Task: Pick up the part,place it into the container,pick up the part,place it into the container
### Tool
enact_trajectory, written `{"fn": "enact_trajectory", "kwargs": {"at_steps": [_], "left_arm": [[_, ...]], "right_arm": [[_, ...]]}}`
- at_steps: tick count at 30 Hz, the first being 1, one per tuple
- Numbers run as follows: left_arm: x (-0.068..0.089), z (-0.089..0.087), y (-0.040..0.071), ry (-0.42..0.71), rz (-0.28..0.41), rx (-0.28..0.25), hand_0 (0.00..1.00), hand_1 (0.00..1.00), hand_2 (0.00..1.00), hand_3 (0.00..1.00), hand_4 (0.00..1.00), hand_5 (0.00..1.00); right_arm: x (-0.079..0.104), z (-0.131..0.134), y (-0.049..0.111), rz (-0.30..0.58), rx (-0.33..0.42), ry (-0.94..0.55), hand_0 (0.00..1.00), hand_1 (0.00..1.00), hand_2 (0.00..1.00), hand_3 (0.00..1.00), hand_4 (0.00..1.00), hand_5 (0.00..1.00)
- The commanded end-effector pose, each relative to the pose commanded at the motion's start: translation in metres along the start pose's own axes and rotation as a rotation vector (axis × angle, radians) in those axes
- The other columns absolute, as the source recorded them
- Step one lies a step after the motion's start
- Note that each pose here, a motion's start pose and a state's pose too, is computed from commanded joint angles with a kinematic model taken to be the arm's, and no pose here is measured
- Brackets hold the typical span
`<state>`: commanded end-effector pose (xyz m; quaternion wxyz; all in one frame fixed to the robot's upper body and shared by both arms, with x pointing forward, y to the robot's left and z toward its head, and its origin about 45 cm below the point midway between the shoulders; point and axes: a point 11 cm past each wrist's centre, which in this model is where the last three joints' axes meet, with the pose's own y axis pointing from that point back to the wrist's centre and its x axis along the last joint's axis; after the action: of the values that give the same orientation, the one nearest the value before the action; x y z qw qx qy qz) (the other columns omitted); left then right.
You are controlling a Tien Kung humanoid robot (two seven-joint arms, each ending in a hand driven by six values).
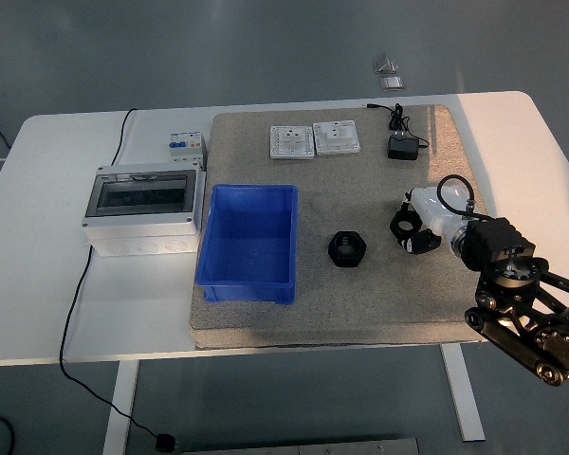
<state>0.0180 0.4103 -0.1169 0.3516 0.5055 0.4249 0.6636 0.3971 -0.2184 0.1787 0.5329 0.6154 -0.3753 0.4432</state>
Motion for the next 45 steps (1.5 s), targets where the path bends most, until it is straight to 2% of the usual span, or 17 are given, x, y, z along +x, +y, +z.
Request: {"fn": "enact_trajectory", "kwargs": {"at_steps": [3, 4, 9, 10, 13, 15, 16, 18, 21, 22, 27, 28, 33, 34, 41, 45], "left_arm": [[0.0, 0.0, 0.0, 0.003, 0.001, 0.001, 0.736, 0.714, 0.689, 0.79, 0.878, 0.998], [0.0, -0.001, 0.0, 0.004, 0.001, 0.001, 0.737, 0.714, 0.689, 0.789, 0.88, 0.998], [0.002, 0.003, 0.0, -0.007, 0.005, -0.003, 0.737, 0.714, 0.689, 0.789, 0.88, 0.998], [0.002, 0.003, 0.0, -0.009, 0.006, -0.003, 0.737, 0.713, 0.688, 0.789, 0.88, 0.998], [0.003, 0.003, 0.0, -0.014, 0.009, -0.002, 0.737, 0.713, 0.688, 0.789, 0.88, 0.998], [0.005, 0.003, 0.0, -0.015, 0.011, -0.002, 0.737, 0.713, 0.688, 0.789, 0.88, 0.998], [0.005, 0.003, 0.0, -0.014, 0.011, -0.003, 0.737, 0.713, 0.687, 0.789, 0.877, 0.998], [0.005, 0.002, 0.0, -0.012, 0.011, -0.004, 0.737, 0.713, 0.687, 0.789, 0.877, 0.998], [0.004, 0.001, 0.0, -0.006, 0.008, -0.004, 0.737, 0.713, 0.687, 0.789, 0.877, 0.998], [0.004, 0.001, 0.0, -0.005, 0.008, -0.004, 0.736, 0.713, 0.685, 0.788, 0.874, 0.998], [0.005, 0.0, 0.0, -0.005, 0.009, -0.004, 0.736, 0.713, 0.685, 0.788, 0.874, 0.998], [0.005, 0.0, 0.0, -0.005, 0.009, -0.004, 0.735, 0.712, 0.683, 0.787, 0.873, 0.998], [0.005, 0.001, -0.001, -0.006, 0.01, -0.004, 0.735, 0.712, 0.683, 0.787, 0.873, 0.998], [0.005, 0.001, 0.0, -0.006, 0.01, -0.005, 0.734, 0.711, 0.683, 0.786, 0.872, 0.998], [0.004, 0.001, 0.0, -0.008, 0.009, -0.006, 0.735, 0.709, 0.682, 0.785, 0.872, 0.998], [0.004, 0.001, 0.0, -0.009, 0.008, -0.006, 0.735, 0.709, 0.682, 0.785, 0.872, 0.998]], "right_arm": [[0.015, -0.016, -0.001, 0.051, 0.07, -0.033, 0.449, 0.358, 0.443, 0.478, 0.306, 0.017], [0.023, -0.03, -0.001, 0.082, 0.128, -0.047, 0.44, 0.332, 0.442, 0.464, 0.295, 0.016], [0.046, -0.099, 0.005, 0.19, 0.384, -0.077, 0.44, 0.332, 0.442, 0.464, 0.295, 0.016], [0.047, -0.113, 0.008, 0.206, 0.438, -0.083, 0.471, 0.346, 0.452, 0.463, 0.291, 0.016], [0.047, -0.142, 0.016, 0.229, 0.562, -0.109, 0.471, 0.346, 0.452, 0.463, 0.291, 0.016], [0.041, -0.156, 0.019, 0.202, 0.627, -0.118, 0.471, 0.346, 0.452, 0.463, 0.291, 0.016], [0.038, -0.161, 0.02, 0.181, 0.653, -0.117, 0.558, 0.395, 0.511, 0.515, 0.307, 0.031], [0.028, -0.17, 0.02, 0.141, 0.692, -0.099, 0.558, 0.395, 0.511, 0.515, 0.307, 0.031], [0.017, -0.175, 0.017, 0.086, 0.67, -0.051, 0.558, 0.395, 0.511, 0.515, 0.307, 0.031], [0.015, -0.175, 0.016, 0.074, 0.66, -0.037, 0.644, 0.444, 0.563, 0.572, 0.4, 0.116], [0.008, -0.179, 0.016, 0.032, 0.629, 0.016, 0.644, 0.444, 0.563, 0.572, 0.4, 0.116], [0.007, -0.179, 0.016, 0.027, 0.628, 0.021, 0.885, 0.795, 0.78, 0.824, 0.589, 0.312], [0.003, -0.182, 0.017, 0.004, 0.627, 0.036, 0.885, 0.795, 0.78, 0.824, 0.589, 0.312], [0.003, -0.182, 0.017, 0.001, 0.626, 0.036, 0.998, 0.906, 0.866, 0.891, 0.615, 0.347], [0.001, -0.182, 0.016, -0.007, 0.619, 0.037, 0.998, 0.919, 0.881, 0.902, 0.622, 0.359], [0.009, -0.177, 0.018, 0.035, 0.603, -0.032, 0.998, 0.919, 0.881, 0.902, 0.622, 0.359]]}}
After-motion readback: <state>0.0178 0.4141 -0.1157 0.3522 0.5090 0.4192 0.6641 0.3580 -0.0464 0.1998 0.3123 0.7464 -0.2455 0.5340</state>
